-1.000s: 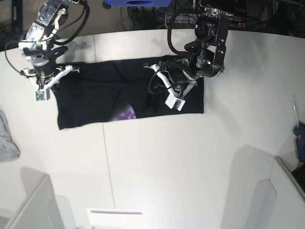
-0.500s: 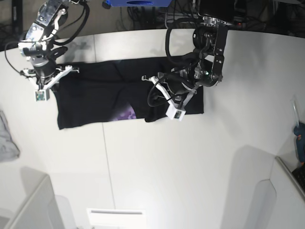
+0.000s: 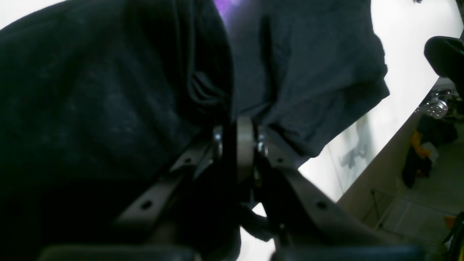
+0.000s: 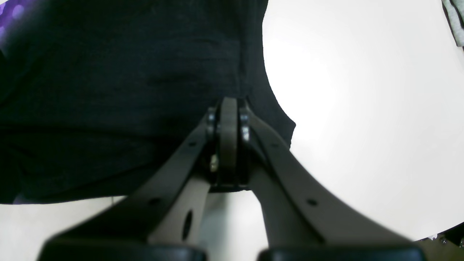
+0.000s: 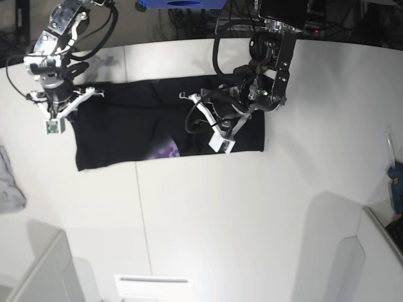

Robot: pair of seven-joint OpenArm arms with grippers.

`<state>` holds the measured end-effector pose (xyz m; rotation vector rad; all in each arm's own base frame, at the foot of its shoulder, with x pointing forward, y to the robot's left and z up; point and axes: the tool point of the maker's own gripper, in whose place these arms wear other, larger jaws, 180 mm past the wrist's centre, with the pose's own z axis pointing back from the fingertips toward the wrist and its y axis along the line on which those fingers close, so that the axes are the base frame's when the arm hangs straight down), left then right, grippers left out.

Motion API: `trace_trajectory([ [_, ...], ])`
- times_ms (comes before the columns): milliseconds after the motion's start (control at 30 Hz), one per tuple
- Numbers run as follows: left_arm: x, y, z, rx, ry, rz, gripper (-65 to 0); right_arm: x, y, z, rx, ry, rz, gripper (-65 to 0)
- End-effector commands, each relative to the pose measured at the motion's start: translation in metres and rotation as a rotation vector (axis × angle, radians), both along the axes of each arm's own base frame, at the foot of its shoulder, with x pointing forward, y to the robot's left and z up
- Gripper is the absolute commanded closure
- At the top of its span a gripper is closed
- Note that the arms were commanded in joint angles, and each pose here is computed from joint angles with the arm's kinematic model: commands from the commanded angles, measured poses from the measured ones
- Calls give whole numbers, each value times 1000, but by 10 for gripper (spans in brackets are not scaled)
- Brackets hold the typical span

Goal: Fold the T-shirt properly
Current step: 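Grasp the strip end with the left gripper and fold it toward the right gripper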

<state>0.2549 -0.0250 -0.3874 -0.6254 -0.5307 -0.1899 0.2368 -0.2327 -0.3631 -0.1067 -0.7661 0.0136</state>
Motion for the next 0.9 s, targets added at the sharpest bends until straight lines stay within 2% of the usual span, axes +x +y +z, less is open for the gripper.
trace_trajectory([
  [0, 9, -5, 13, -33, -43, 4, 0, 7, -2, 10, -7, -44, 4, 0],
  [600, 10, -6, 14, -33, -48, 1, 0, 6, -2, 10, -7, -43, 4, 0],
  [633, 11, -6, 15, -34, -49, 0, -39, 6, -2, 10, -7, -43, 4, 0],
  [800, 11, -8, 16, -37, -50, -1, -349, 6, -2, 10, -7, -43, 4, 0],
  [867, 11, -12, 18, -51, -50, 4, -426, 6, -2, 9, -7, -41, 4, 0],
])
